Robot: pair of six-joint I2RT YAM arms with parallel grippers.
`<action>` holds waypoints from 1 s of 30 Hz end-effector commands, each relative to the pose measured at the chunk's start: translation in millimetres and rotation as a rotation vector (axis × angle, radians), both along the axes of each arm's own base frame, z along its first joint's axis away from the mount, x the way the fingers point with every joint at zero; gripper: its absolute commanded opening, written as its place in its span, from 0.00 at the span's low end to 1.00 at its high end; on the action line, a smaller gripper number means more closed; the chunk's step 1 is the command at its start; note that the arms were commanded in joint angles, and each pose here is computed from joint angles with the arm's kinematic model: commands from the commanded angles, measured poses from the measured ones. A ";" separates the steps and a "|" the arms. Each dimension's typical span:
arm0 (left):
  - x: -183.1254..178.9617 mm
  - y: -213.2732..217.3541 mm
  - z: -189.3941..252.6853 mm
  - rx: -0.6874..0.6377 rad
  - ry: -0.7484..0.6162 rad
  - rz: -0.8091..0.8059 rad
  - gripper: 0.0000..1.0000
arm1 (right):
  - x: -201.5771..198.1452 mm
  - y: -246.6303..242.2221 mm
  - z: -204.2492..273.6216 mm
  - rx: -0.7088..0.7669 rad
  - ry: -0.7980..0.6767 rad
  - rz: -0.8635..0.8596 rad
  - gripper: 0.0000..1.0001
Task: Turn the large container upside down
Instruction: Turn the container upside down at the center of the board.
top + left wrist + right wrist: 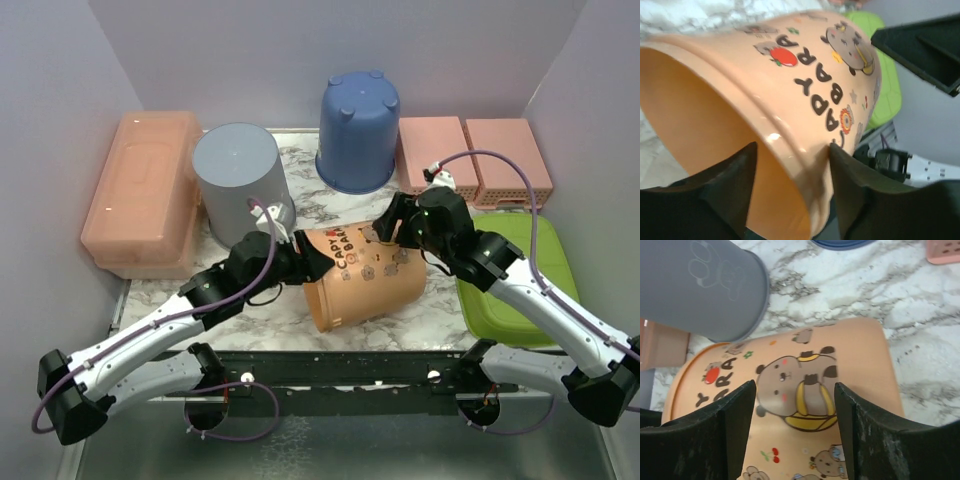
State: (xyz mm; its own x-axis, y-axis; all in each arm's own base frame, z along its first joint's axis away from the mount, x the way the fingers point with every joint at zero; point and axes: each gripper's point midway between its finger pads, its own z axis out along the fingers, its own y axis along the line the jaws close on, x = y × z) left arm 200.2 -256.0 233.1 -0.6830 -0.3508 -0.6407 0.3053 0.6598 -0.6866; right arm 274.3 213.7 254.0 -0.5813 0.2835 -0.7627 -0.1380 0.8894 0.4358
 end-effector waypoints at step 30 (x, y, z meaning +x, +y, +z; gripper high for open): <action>7.3 33.1 27.9 0.290 -0.097 0.143 0.80 | -35.1 -55.4 -60.2 0.285 0.208 0.083 0.77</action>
State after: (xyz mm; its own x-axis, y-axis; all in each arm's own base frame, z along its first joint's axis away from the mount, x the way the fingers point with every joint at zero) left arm 201.1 -248.5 234.6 -0.6422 -0.2219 -0.7337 0.2806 0.8227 -0.4945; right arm 244.5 154.1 197.7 -0.7238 0.4247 -0.5439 -0.0816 0.7300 0.6786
